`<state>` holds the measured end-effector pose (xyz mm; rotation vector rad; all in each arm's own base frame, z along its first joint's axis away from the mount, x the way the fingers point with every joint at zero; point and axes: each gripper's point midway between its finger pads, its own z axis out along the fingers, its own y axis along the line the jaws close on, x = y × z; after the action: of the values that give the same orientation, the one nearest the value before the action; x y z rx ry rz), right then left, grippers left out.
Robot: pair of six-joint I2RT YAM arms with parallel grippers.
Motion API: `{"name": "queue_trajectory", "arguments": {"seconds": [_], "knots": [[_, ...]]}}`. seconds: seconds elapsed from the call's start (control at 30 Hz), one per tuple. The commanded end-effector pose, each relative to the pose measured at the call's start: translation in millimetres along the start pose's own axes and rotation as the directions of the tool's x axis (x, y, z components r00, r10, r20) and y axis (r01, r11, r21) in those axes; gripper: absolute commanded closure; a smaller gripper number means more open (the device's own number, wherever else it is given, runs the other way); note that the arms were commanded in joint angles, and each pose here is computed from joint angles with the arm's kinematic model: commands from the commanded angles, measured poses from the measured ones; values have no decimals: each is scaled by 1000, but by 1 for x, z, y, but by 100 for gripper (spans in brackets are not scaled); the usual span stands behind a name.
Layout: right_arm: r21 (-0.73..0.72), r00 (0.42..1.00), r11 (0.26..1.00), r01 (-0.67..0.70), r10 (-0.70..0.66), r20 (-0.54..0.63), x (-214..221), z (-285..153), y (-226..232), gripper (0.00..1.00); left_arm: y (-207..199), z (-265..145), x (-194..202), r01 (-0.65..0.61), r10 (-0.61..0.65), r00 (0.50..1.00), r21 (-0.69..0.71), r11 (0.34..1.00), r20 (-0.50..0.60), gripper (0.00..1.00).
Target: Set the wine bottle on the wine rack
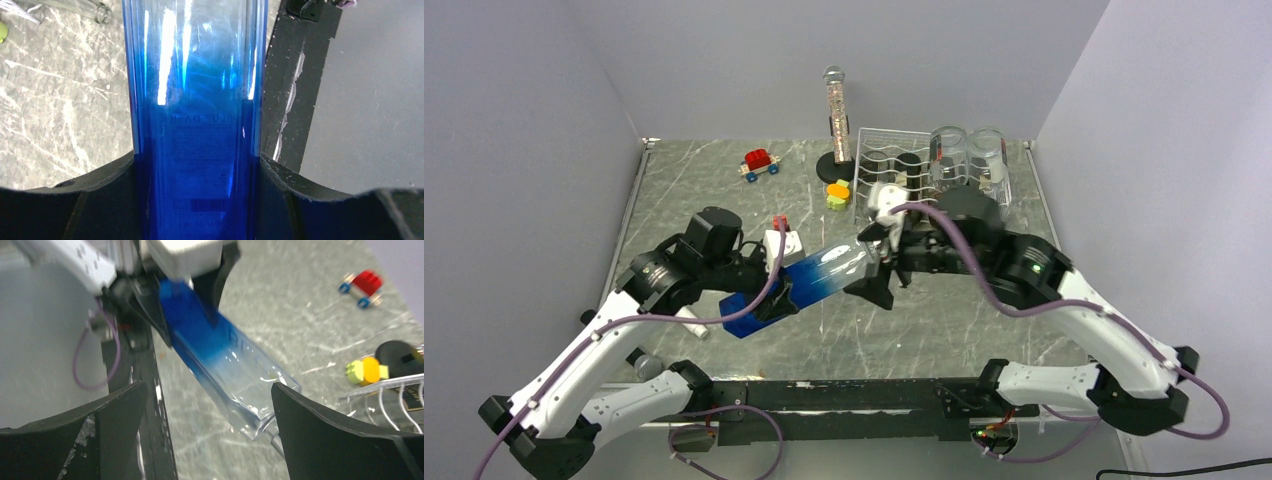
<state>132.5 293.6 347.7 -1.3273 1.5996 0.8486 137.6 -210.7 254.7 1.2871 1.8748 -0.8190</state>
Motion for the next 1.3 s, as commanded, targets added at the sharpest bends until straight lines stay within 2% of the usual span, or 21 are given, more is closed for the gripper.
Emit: {"name": "queue_trajectory", "arguments": {"seconds": [0.0, 0.37, 0.63, 0.77, 0.83, 0.93, 1.0, 1.07, 1.1, 1.27], "knots": [[-133, 985, 980, 147, -157, -69, 2, 2, 16, 0, -21, -20, -46, -173, 160, 965, 47, 984, 208, 99], [-270, 940, 945, 186, -252, -232, 23, 28, 15, 0, -25, -23, -33, -213, 200, 965, 59, 975, 170, 99], [-363, 910, 924, 123, -251, -331, 50, 48, 20, 1, -17, -21, -39, -256, 246, 954, 37, 966, 173, 99], [-392, 907, 915, 96, -243, -345, 61, 52, 25, 6, -17, -22, -42, -278, 268, 945, 27, 960, 189, 99], [-399, 906, 913, 86, -238, -349, 64, 53, 26, 15, -16, -23, -43, -285, 277, 942, 17, 958, 190, 99], [-398, 903, 914, 74, -230, -362, 69, 54, 27, 39, -16, -25, -44, -291, 284, 939, 7, 957, 196, 99], [-397, 900, 915, 69, -229, -371, 72, 55, 27, 60, -15, -25, -46, -293, 288, 937, -3, 956, 199, 99], [-383, 896, 921, 70, -227, -383, 74, 56, 24, 91, -14, -26, -46, -293, 289, 936, -10, 956, 199, 99], [-373, 894, 925, 72, -225, -387, 75, 57, 22, 100, -14, -26, -46, -293, 290, 936, -13, 956, 200, 99], [-345, 906, 934, 98, -227, -358, 69, 57, 19, 100, -10, -29, -48, -289, 291, 936, -41, 957, 199, 99]]}}
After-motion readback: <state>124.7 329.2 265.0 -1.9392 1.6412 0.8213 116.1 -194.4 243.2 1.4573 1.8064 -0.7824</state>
